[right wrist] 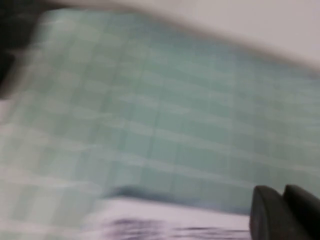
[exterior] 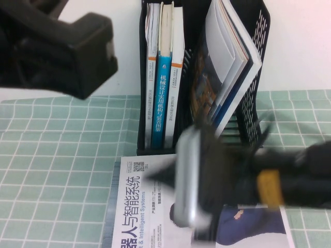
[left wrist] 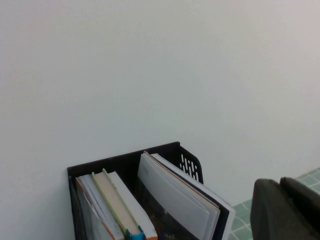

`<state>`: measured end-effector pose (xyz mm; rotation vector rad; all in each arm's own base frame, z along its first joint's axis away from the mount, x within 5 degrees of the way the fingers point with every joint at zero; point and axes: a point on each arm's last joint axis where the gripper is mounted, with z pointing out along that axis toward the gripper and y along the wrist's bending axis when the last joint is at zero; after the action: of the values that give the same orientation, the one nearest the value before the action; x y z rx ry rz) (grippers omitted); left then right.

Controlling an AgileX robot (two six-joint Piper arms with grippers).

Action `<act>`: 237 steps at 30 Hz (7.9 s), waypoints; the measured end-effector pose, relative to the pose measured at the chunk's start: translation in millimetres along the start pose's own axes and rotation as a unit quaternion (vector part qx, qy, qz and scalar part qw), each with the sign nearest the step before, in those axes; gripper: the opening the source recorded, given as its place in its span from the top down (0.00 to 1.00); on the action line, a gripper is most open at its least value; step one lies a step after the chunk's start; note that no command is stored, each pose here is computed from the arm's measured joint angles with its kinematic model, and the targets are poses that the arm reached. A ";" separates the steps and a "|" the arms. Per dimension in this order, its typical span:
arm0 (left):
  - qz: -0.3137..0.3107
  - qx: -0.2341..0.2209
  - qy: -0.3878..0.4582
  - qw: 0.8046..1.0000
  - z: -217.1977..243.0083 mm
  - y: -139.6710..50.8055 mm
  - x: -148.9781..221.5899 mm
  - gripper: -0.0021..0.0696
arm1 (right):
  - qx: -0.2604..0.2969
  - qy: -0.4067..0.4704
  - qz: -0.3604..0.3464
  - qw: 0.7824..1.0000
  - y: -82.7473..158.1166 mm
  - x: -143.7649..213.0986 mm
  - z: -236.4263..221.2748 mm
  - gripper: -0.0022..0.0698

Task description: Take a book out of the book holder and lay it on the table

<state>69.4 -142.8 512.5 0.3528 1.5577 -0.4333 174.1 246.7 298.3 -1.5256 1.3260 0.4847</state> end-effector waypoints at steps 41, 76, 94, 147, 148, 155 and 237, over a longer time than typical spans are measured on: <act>0.062 0.168 0.042 0.983 5.7 -46.8 132.2 0.97 | 0.231 0.131 0.166 0.950 110.9 123.5 -185.7 0.97; 0.113 -0.002 -0.005 0.994 19.2 -31.4 138.1 0.97 | 0.232 0.136 0.162 0.949 111.1 125.0 -185.5 0.97; -0.190 0.001 -0.168 0.967 -7.0 53.7 -53.8 0.97 | 0.232 0.136 0.162 0.949 111.1 125.0 -185.5 0.97; 0.112 -0.192 -0.085 0.971 -76.3 123.7 244.6 0.97 | 0.232 0.135 0.162 0.949 111.2 124.9 -185.8 0.97; 0.106 -0.191 -0.093 0.971 -77.9 122.6 244.0 0.97 | 0.232 0.135 0.162 0.949 111.2 124.9 -185.8 0.97; 0.088 -0.183 -0.044 0.978 -79.2 117.0 255.7 0.97 | 0.232 0.135 0.162 0.949 111.2 124.9 -185.8 0.97; -0.044 -0.206 0.128 0.969 -77.9 131.4 334.5 0.97 | 0.311 0.149 0.191 0.919 102.0 129.1 -193.4 0.97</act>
<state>52.3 -4.8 172.1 0.0157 1.8727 -0.1245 64.3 28.4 229.1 -0.8273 1.8146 0.0393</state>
